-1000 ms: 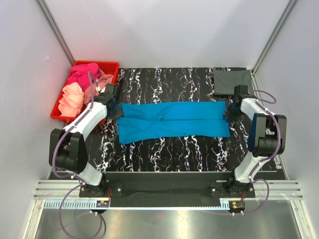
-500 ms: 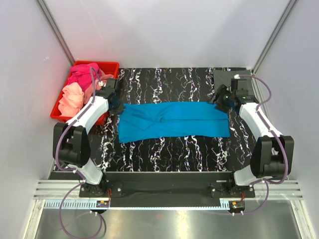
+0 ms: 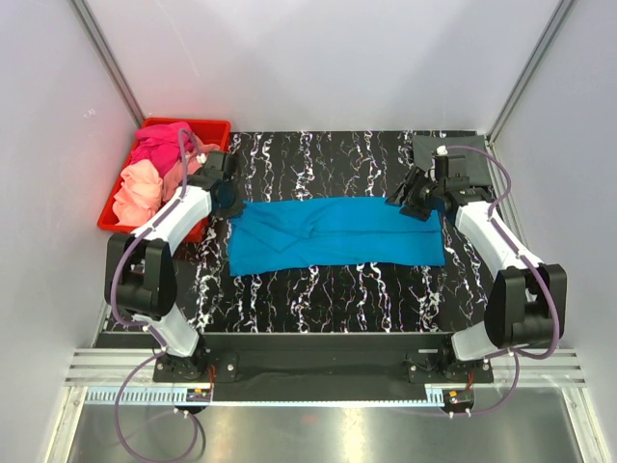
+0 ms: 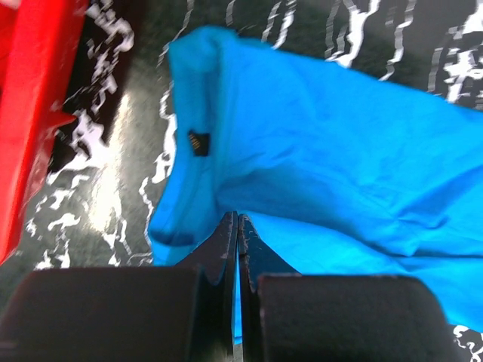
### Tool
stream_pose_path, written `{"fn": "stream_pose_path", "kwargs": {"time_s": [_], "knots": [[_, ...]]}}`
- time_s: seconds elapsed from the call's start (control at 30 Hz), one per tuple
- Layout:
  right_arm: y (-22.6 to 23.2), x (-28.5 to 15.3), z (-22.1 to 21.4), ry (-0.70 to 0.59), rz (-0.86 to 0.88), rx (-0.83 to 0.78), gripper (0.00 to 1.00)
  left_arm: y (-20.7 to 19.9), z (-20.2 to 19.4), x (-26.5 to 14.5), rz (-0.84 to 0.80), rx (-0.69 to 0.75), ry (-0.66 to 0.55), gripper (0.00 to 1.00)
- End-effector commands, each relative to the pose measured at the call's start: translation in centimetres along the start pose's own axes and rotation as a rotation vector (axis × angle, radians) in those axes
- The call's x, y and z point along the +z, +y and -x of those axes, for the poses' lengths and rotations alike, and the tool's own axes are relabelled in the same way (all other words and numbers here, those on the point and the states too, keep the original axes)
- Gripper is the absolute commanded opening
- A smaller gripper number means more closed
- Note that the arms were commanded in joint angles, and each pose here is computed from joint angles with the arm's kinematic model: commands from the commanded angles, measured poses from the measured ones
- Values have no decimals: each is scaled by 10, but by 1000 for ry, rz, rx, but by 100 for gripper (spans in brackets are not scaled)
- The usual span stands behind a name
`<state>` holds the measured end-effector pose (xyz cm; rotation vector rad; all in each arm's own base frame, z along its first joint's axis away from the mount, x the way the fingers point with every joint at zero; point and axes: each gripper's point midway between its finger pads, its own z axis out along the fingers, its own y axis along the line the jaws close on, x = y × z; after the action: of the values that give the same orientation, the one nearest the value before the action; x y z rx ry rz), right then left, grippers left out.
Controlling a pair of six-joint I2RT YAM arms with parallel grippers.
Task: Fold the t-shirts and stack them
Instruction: Fold the tshirt
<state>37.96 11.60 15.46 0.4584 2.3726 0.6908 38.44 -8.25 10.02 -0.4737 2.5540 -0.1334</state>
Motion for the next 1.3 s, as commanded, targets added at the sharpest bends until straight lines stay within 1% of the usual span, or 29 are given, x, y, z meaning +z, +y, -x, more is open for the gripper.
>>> {"fn": "stream_pose_path", "kwargs": {"time_s": [0.0, 0.17, 0.33, 0.53, 0.77, 0.87, 0.97, 1.2, 1.27], "knots": [[13, -15, 8, -40, 36, -18, 59, -28, 33, -9, -125, 31, -93, 0], [9, -13, 5, -28, 27, -14, 59, -42, 51, -15, -178, 90, -131, 0], [13, -8, -5, 0, 52, -17, 59, -56, 56, -14, -246, 127, -139, 0], [12, -9, -4, -7, 43, -27, 58, -75, 58, -12, -346, 168, -144, 0], [12, -8, -4, -5, 44, -25, 58, -86, 62, 2, -377, 190, -131, 0], [12, -9, -4, -5, 40, -26, 58, -89, 66, 10, -378, 190, -127, 0], [11, -10, -4, -4, 37, -35, 58, -87, 63, 21, -358, 204, -98, 0], [10, -10, -3, -6, 29, -37, 59, -71, 60, 42, -260, 221, -77, 0], [10, -9, -3, -6, 27, -36, 59, -65, 52, 51, -229, 222, -37, 0]]}}
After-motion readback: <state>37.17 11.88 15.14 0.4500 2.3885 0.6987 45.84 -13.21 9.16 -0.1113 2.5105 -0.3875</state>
